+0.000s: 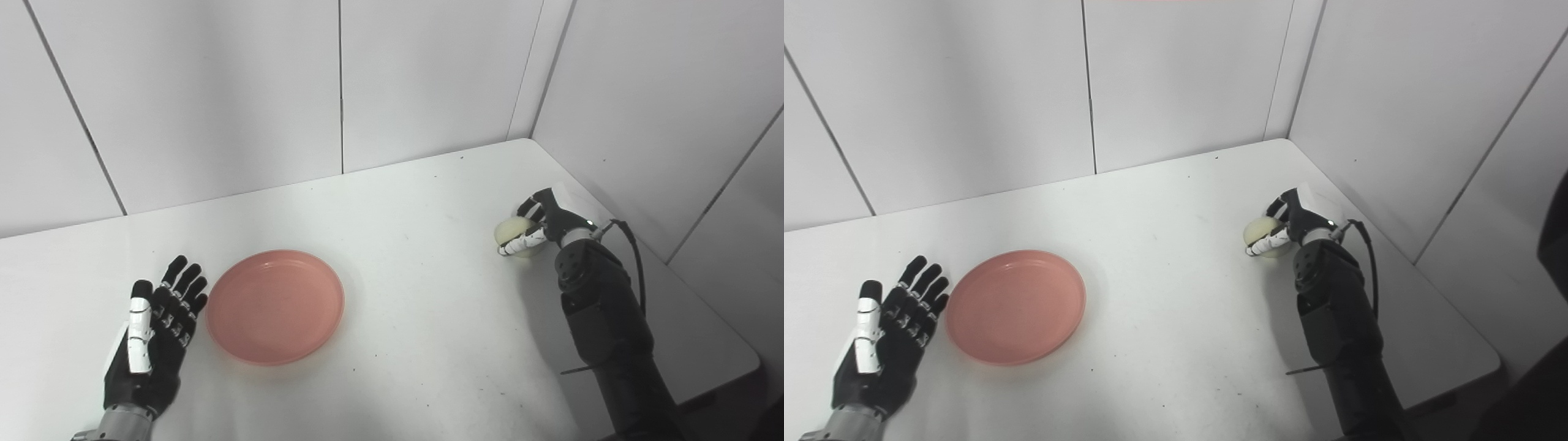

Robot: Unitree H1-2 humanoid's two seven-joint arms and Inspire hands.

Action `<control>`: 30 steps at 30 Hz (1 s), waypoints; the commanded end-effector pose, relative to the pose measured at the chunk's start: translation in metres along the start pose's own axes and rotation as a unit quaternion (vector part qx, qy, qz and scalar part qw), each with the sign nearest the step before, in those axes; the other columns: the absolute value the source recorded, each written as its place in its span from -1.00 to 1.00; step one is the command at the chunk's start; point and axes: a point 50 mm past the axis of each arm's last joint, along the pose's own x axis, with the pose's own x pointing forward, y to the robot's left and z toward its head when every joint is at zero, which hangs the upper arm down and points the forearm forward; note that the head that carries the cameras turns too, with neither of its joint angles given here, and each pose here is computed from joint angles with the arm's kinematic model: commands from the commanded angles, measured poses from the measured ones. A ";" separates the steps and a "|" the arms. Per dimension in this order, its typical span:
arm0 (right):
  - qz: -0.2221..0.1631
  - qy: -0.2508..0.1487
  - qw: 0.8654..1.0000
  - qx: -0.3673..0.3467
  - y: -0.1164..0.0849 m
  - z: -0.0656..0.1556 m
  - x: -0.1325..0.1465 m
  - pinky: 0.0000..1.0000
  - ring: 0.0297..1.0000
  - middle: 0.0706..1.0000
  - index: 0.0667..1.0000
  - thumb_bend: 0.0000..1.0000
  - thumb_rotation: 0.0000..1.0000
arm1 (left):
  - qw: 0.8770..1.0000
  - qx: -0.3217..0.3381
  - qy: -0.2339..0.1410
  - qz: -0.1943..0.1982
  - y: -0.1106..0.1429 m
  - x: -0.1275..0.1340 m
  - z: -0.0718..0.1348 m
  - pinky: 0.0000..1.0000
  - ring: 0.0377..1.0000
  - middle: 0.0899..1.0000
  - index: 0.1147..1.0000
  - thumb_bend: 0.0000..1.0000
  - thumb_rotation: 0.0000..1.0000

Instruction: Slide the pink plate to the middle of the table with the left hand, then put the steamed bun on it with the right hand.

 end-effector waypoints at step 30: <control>-0.005 -0.264 0.941 0.211 0.019 0.105 -0.066 -0.36 -0.29 -0.20 -0.01 0.03 -1.00 | 1.000 0.005 0.005 -0.002 -0.039 0.019 -0.012 1.00 0.93 0.90 0.87 0.34 0.96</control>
